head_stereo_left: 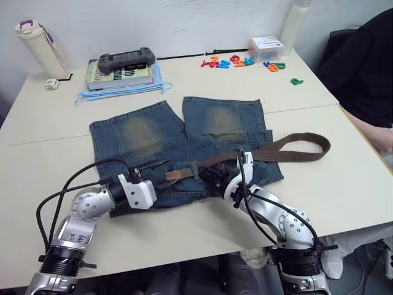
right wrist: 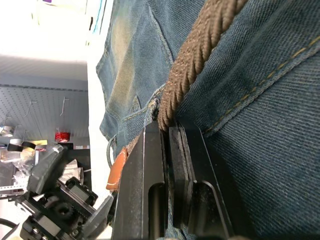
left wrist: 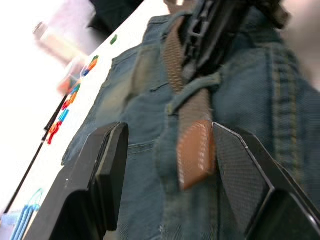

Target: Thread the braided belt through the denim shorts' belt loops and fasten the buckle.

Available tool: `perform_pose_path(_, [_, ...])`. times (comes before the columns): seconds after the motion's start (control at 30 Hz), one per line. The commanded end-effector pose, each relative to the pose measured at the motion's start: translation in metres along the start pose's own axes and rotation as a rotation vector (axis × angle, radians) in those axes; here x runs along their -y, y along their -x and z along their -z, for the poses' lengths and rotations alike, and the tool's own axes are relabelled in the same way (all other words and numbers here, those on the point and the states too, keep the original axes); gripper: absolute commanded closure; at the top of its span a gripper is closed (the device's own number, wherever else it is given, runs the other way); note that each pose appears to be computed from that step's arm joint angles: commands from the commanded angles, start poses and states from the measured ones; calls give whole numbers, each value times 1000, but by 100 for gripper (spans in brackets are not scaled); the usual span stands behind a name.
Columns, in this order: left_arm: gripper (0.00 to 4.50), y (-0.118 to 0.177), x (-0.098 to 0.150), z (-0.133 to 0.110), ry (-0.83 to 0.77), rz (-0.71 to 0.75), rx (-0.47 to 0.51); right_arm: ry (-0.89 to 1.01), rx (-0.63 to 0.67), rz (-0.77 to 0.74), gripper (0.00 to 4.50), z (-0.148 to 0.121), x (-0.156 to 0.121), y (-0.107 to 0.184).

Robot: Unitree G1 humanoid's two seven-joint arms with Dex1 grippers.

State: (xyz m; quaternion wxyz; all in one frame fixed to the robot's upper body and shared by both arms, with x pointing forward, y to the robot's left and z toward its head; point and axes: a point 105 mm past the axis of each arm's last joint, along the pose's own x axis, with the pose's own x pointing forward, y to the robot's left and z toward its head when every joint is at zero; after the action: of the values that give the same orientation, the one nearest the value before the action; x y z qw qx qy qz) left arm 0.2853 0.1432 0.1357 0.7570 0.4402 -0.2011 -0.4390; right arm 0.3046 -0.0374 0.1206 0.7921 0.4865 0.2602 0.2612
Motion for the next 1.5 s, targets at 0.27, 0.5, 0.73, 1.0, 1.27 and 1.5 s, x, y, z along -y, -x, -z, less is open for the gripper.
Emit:
perform_pose_path(0.27, [152, 9, 1, 10, -84, 61, -36, 14, 11, -50, 450, -1, -12, 1])
perform_pose_path(0.5, [152, -3, -7, 13, -138, 3, -54, 18, 15, -49, 450, -1, -13, 2])
perform_pose_path(0.73, [152, -5, -8, 9, -154, -16, -34, 19, 15, -46, 450, 0, -12, 3])
perform_pose_path(1.0, [227, -10, -5, 1, -173, -3, 5, 20, 11, -47, 450, 1, -12, 3])
perform_pose_path(1.27, [443, -15, 3, 1, -177, 32, 11, 22, 12, -47, 450, 0, -13, 3])
perform_pose_path(1.5, [443, -16, 4, 2, -185, 36, 9, 13, 56, -68, 450, -10, -21, 7])
